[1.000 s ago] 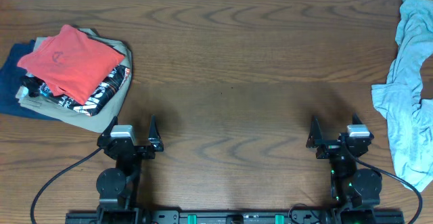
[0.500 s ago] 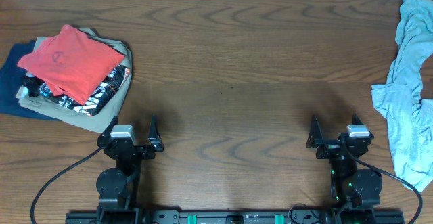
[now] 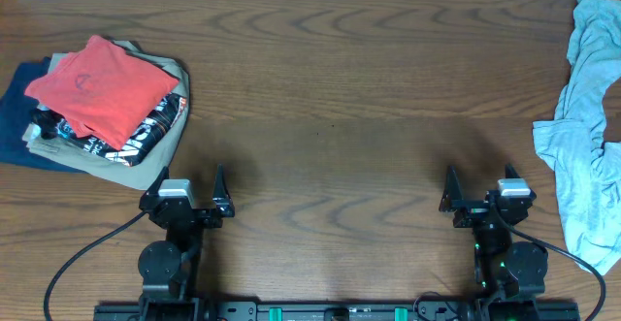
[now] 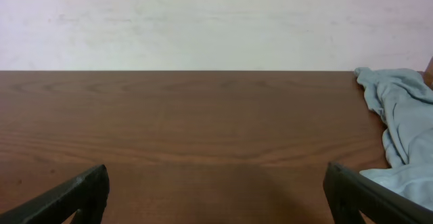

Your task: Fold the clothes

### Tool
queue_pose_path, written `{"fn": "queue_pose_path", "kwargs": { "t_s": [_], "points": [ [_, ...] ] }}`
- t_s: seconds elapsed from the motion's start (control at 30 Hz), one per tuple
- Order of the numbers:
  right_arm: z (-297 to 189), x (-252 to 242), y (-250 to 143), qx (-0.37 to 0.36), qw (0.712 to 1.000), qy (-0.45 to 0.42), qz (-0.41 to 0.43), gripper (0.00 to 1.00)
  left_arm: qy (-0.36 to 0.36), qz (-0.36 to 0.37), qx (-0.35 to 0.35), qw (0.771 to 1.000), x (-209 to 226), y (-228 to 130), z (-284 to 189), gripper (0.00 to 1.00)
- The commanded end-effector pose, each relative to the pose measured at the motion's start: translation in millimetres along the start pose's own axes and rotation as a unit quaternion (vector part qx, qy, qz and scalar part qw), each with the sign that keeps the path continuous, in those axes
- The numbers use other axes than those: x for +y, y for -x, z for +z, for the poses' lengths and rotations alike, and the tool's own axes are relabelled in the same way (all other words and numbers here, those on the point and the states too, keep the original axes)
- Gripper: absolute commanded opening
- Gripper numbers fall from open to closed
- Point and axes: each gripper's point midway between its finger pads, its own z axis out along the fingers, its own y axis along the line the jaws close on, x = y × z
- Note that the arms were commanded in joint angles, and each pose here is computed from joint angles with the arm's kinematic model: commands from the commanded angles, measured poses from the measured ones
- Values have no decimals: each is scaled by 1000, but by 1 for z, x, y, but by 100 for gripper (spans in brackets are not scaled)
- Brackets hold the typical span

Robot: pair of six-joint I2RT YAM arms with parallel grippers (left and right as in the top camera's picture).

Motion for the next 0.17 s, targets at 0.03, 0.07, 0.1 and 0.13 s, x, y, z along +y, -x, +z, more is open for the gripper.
{"fn": "queue_pose_path", "kwargs": {
  "t_s": [0.03, 0.07, 0.1, 0.13],
  "points": [
    [0, -1, 0, -1, 1000, -2, -7, 99, 8, 7, 24, 1000, 4, -14, 0, 98],
    [0, -1, 0, -1, 1000, -2, -7, 99, 8, 7, 24, 1000, 4, -14, 0, 98],
    [0, -1, 0, -1, 1000, -2, -7, 99, 8, 7, 24, 1000, 4, -14, 0, 98],
    [0, -1, 0, -1, 1000, -2, -7, 99, 8, 7, 24, 1000, 4, -14, 0, 98]
  ]
}}
